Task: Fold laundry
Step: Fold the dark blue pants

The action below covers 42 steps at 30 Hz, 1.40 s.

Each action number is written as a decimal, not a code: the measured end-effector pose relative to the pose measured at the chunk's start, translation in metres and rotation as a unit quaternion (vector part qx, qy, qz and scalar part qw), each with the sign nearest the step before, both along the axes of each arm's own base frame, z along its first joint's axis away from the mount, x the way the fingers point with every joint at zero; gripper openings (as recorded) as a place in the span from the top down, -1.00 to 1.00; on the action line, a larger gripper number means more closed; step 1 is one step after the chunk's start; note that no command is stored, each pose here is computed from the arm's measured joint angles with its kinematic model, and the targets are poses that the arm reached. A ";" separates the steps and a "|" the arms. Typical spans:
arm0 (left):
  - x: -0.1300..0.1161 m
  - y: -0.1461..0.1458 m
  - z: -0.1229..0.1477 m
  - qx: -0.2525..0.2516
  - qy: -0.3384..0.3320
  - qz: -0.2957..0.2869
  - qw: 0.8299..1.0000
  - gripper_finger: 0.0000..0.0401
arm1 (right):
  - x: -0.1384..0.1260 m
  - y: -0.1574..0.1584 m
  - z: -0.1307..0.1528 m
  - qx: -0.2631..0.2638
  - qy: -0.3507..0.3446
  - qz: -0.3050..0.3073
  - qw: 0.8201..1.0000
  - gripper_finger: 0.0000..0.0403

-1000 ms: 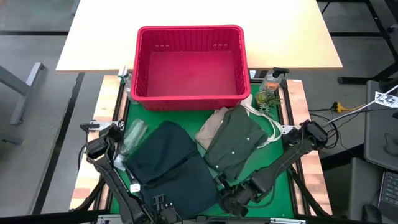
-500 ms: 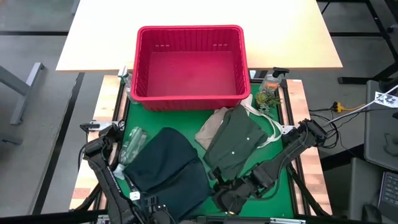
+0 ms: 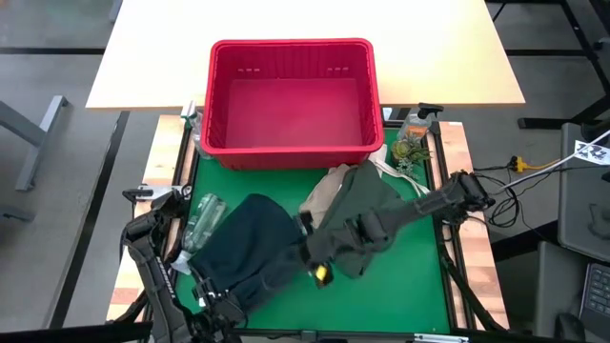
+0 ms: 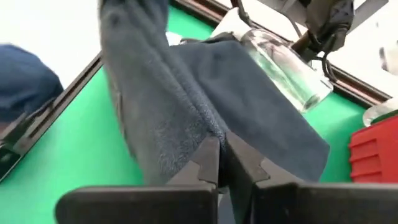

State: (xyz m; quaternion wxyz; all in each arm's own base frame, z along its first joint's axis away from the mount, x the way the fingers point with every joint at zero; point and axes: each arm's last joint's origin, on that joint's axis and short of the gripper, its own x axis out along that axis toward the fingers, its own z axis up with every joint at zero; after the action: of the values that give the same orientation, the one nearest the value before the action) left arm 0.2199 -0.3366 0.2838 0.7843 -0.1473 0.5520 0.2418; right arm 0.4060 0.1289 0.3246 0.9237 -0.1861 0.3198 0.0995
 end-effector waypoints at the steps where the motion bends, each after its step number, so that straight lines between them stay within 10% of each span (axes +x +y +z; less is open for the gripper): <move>1: 0.000 0.000 -0.003 0.004 -0.001 0.000 1.000 0.93 | 0.004 -0.007 -0.001 0.007 -0.002 -0.002 1.000 0.94; 17: -0.008 0.012 -0.050 0.065 0.065 0.051 0.995 0.93 | 0.051 -0.080 -0.028 0.050 -0.038 -0.008 0.998 0.97; 42: -0.063 0.084 -0.044 0.103 0.064 0.098 0.988 0.93 | 0.076 -0.146 -0.042 0.018 -0.114 -0.067 0.991 0.97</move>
State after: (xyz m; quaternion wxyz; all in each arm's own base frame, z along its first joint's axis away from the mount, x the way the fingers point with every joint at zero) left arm 0.1566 -0.2531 0.2401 0.7310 -0.1031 0.5559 0.3820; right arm 0.4824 -0.0169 0.2828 0.9620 -0.1573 0.2221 0.0214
